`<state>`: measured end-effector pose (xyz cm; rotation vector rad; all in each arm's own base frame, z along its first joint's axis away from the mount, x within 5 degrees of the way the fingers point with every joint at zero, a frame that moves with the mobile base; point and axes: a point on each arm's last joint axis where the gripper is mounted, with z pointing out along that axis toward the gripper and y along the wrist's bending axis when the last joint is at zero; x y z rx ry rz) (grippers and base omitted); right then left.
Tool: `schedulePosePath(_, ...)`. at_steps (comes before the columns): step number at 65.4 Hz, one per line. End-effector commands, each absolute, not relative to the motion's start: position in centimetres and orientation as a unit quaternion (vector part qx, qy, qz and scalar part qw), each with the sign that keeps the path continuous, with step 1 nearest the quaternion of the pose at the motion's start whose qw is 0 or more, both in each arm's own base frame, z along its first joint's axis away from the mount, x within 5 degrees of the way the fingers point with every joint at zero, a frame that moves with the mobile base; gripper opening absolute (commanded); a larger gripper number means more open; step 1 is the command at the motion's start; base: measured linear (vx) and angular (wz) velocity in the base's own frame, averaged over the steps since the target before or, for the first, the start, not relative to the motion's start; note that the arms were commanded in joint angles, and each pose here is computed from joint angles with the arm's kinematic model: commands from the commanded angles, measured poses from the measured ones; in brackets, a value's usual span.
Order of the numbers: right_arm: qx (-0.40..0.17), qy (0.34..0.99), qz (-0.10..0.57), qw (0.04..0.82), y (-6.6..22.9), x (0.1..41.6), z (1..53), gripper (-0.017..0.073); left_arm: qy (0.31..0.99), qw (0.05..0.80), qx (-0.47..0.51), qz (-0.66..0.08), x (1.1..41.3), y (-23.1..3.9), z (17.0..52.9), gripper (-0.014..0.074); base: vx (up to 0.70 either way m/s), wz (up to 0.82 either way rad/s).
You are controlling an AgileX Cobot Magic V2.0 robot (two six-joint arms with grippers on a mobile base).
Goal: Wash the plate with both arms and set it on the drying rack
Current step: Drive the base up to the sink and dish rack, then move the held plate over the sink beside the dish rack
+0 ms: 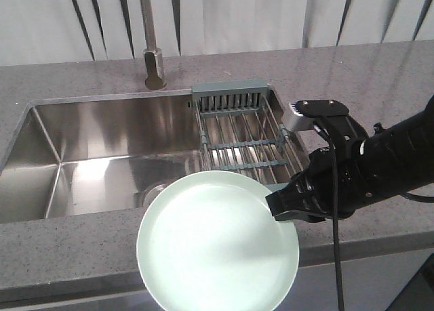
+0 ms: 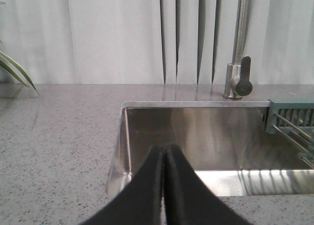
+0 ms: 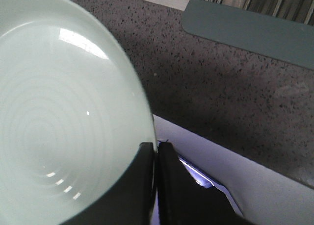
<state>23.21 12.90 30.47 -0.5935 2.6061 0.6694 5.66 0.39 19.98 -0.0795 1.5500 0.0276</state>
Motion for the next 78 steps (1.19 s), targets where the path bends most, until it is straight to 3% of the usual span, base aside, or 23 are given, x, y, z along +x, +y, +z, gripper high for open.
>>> schedulePosePath(1,-0.209,0.915,0.254,0.232,12.98,23.09,32.26,-0.0001,0.657,0.753,-0.035,0.008,5.35,0.34,21.62,-0.0006,0.08,0.14)
schedulePosePath(78,-0.209,0.915,0.254,0.232,12.98,23.09,32.26,-0.0001,0.657,0.753,-0.035,0.008,5.35,0.34,21.62,-0.0006,0.08,0.10)
